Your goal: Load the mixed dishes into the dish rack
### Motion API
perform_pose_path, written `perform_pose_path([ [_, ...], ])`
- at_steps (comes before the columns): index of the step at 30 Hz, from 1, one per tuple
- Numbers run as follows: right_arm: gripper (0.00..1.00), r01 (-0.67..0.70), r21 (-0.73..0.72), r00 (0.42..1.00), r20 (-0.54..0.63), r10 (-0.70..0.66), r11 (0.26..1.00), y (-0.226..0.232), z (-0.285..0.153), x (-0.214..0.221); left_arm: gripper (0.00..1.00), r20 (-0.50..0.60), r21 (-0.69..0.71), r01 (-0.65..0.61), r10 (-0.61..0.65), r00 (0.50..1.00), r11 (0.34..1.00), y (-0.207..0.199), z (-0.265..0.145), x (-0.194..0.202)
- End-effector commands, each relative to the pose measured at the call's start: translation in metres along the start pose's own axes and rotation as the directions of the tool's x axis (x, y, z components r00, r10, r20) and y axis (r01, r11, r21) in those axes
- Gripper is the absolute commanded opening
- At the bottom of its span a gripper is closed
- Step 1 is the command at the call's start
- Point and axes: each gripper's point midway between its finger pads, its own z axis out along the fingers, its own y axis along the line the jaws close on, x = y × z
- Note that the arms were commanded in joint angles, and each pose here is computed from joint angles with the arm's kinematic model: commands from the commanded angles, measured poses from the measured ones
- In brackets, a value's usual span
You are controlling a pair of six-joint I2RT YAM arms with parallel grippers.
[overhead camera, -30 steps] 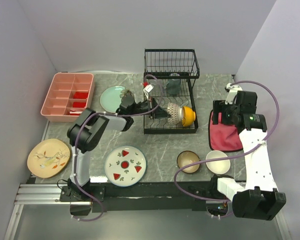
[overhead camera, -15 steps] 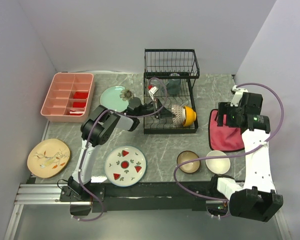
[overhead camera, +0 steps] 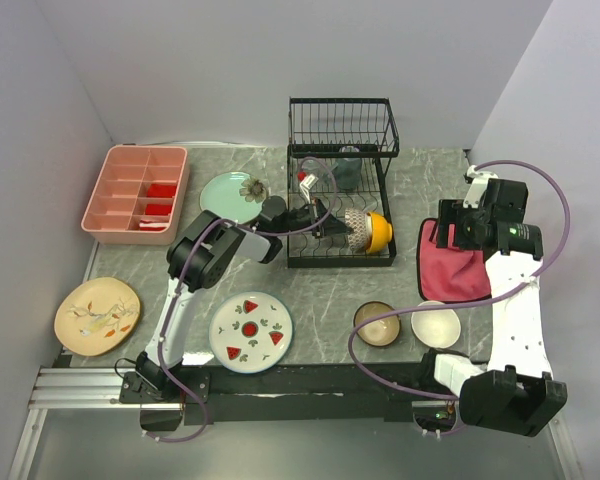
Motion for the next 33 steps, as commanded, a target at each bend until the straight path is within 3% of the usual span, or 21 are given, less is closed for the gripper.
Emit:
perform_pose_path([
  [1, 0.88, -0.002, 0.007, 0.999, 0.047, 0.002, 1.0, -0.003, -0.005, -0.014, 0.03, 0.049, -0.033, -0.063, 0.064, 0.997, 0.997, -0.001, 0.003, -0.015],
  [10, 0.88, -0.01, -0.006, 0.998, 0.055, 0.01, 1.0, -0.001, 0.0, -0.016, 0.01, 0.078, -0.084, -0.065, 0.072, 0.994, 0.994, -0.009, -0.02, -0.011],
  [13, 0.88, -0.014, -0.012, 0.998, 0.06, 0.014, 1.0, 0.0, 0.001, -0.015, 0.06, 0.058, -0.094, -0.08, 0.086, 0.995, 0.992, -0.005, -0.018, -0.011],
  [17, 0.88, -0.018, -0.021, 0.999, 0.051, 0.019, 1.0, 0.003, 0.003, -0.01, 0.38, 0.035, -0.095, -0.121, 0.125, 0.992, 0.988, -0.009, -0.014, -0.014],
  [18, 0.88, -0.017, -0.024, 0.998, 0.054, 0.018, 1.0, 0.003, 0.003, -0.009, 0.42, 0.034, -0.105, -0.139, 0.143, 0.989, 0.985, -0.01, -0.014, -0.016],
  [23, 0.88, -0.03, -0.043, 0.998, 0.062, 0.033, 0.999, 0.007, 0.003, -0.008, 0.53, 0.018, -0.171, -0.176, 0.182, 0.983, 0.969, -0.026, -0.026, -0.028],
  [27, 0.88, -0.03, -0.071, 0.997, 0.065, 0.035, 0.997, 0.012, 0.002, -0.01, 0.55, -0.045, -0.23, -0.203, 0.198, 0.979, 0.952, -0.045, -0.063, -0.028],
  [29, 0.88, -0.028, -0.085, 0.997, 0.066, 0.033, 0.996, 0.014, 0.003, -0.01, 0.56, -0.086, -0.229, -0.314, 0.302, 0.949, 0.921, -0.075, -0.081, -0.028],
  [30, 0.88, -0.024, -0.086, 0.997, 0.077, 0.031, 0.996, 0.015, 0.004, -0.012, 0.56, -0.149, -0.203, -0.45, 0.427, 0.892, 0.869, -0.077, -0.087, -0.022],
  [31, 0.88, -0.022, -0.09, 0.996, 0.081, 0.029, 0.996, 0.015, 0.005, -0.012, 0.56, -0.213, -0.171, -0.495, 0.458, 0.863, 0.852, -0.088, -0.092, -0.005],
  [32, 0.88, -0.02, -0.092, 0.996, 0.08, 0.028, 0.996, 0.016, 0.007, -0.01, 0.56, -0.272, -0.106, -0.62, 0.577, 0.77, 0.777, -0.087, -0.095, 0.004],
  [33, 0.88, -0.017, -0.091, 0.995, 0.096, 0.026, 0.996, 0.015, 0.008, -0.013, 0.56, -0.311, -0.009, -0.653, 0.618, 0.722, 0.758, -0.095, -0.096, 0.021],
])
